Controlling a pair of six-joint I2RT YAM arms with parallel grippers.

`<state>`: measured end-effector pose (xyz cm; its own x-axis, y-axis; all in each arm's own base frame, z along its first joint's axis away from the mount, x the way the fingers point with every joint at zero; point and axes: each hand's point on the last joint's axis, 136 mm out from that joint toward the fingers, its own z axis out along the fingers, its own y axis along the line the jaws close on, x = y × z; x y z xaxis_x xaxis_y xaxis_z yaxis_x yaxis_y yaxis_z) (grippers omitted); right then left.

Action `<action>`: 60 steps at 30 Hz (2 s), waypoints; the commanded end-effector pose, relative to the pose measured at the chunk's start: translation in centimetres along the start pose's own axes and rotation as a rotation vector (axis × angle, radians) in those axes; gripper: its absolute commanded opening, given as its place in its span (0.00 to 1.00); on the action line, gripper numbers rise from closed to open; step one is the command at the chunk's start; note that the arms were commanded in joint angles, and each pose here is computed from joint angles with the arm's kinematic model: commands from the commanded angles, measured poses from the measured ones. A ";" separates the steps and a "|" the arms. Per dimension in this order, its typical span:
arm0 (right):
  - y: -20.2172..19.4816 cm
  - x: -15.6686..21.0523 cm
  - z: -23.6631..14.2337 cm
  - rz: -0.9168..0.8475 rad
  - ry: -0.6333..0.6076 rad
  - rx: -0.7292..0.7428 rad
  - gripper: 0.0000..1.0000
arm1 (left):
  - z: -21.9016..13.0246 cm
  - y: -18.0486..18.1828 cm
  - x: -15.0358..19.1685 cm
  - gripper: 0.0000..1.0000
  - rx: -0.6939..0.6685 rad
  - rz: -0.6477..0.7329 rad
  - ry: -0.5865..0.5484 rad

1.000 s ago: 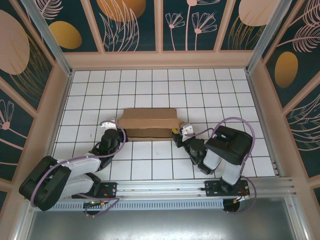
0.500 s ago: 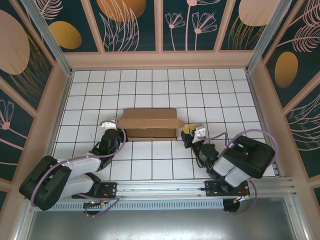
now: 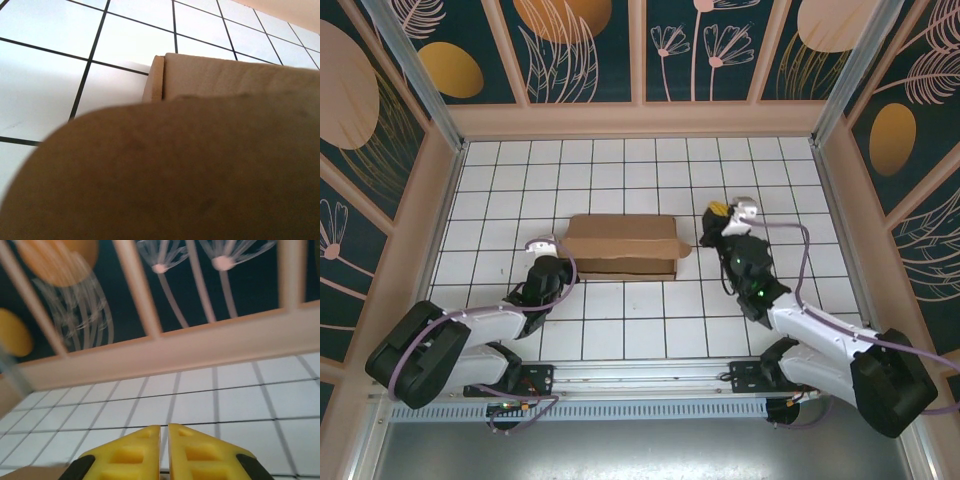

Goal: Fold the paper box

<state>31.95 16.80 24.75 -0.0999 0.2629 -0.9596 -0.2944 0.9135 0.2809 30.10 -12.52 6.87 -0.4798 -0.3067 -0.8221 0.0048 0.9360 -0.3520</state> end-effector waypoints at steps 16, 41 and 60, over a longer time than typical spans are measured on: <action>10.8 11.8 3.7 0.113 0.595 -0.139 0.00 | 0.1 -1.8 -0.3 0.00 0.059 -0.026 0.018; 7.6 14.7 4.3 0.099 0.617 -0.048 0.01 | -2.0 0.0 1.1 0.58 -0.104 -0.236 0.201; 6.9 15.3 4.1 0.033 0.631 -0.032 0.02 | -4.4 5.5 -2.4 0.65 -0.416 -0.231 0.054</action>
<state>32.17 29.17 13.11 -0.6438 0.0759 -0.7614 -0.3269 0.8724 0.3633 27.37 -7.98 7.55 -0.5387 -0.5052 -0.6743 -0.3747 0.8604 -0.3454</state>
